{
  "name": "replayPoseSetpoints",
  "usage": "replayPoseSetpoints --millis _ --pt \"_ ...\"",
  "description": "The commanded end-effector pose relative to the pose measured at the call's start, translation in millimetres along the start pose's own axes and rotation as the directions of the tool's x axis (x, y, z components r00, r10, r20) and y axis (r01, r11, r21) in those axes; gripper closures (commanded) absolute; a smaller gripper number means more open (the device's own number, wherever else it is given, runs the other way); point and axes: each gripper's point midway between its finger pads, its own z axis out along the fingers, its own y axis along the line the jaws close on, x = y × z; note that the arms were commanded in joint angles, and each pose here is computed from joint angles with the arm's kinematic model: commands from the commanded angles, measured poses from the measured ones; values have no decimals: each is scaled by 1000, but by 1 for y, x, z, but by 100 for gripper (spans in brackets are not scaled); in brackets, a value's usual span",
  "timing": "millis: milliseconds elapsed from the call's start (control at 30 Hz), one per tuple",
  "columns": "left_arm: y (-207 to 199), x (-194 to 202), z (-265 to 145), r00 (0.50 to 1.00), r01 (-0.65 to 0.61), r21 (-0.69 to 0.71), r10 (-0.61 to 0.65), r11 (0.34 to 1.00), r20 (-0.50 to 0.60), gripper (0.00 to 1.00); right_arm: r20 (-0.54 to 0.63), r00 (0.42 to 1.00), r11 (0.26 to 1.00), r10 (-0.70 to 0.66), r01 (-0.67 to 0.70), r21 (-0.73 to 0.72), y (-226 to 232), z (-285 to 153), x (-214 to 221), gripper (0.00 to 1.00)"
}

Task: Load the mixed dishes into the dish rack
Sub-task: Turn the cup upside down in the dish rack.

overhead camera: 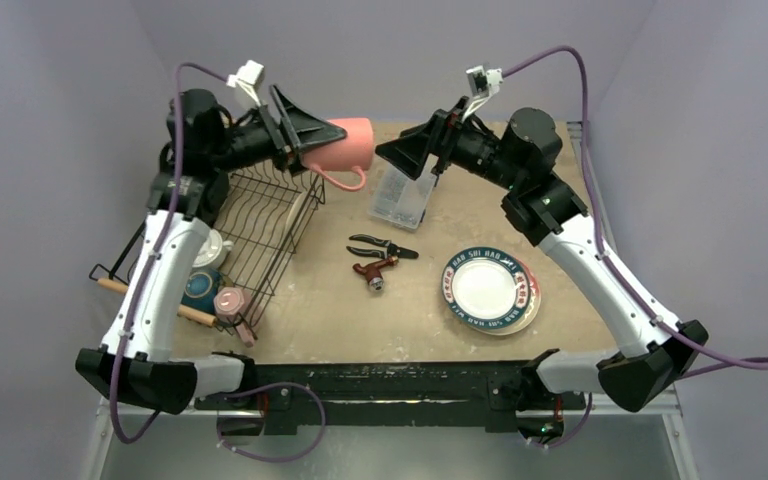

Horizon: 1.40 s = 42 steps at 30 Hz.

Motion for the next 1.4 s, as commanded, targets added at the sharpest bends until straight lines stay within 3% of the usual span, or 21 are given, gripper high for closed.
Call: replayPoseSetpoints --millis 0,67,167,267,367,467,567,633,900,1000,1200,1233,1367 --pt "26 -21 -92 940 -227 -484 320 845 118 100 2 999 882 -36 31 471 -76 -45 -6 1" --pt "62 -32 -138 911 -206 -747 402 632 89 100 -36 998 804 -45 58 592 -97 -67 1 1" --pt "108 -41 -193 904 -84 -933 420 350 76 100 -97 995 739 -16 77 670 -112 -89 16 1" --pt "144 -41 -217 925 3 -977 371 212 83 100 -119 993 745 -7 85 661 -109 -94 23 1" --pt "181 -35 -228 941 40 -992 329 123 79 100 -131 991 755 2 84 650 -108 -93 28 1" --pt "219 -24 -231 956 80 -992 274 95 104 100 -155 988 752 -5 106 651 -110 -93 28 1" --pt "257 -13 -220 971 112 -983 194 149 140 100 -174 985 746 -11 124 655 -112 -93 29 1" --pt "279 -6 -219 975 142 -980 153 139 163 100 -177 984 742 -10 125 658 -114 -95 30 1" --pt "331 17 -227 984 164 -985 62 46 167 100 -219 973 727 73 98 680 -129 -99 49 1" --pt "354 30 -220 983 181 -981 4 73 182 100 -233 968 726 90 96 680 -133 -100 56 1" --pt "374 43 -223 984 175 -984 -44 41 173 100 -245 963 725 114 88 683 -138 -102 68 1" --pt "377 46 -225 984 172 -985 -49 29 171 98 -250 961 723 121 87 686 -140 -103 71 1" --pt "380 57 -228 981 178 -984 -78 10 176 65 -277 949 698 148 98 709 -152 -109 88 1"
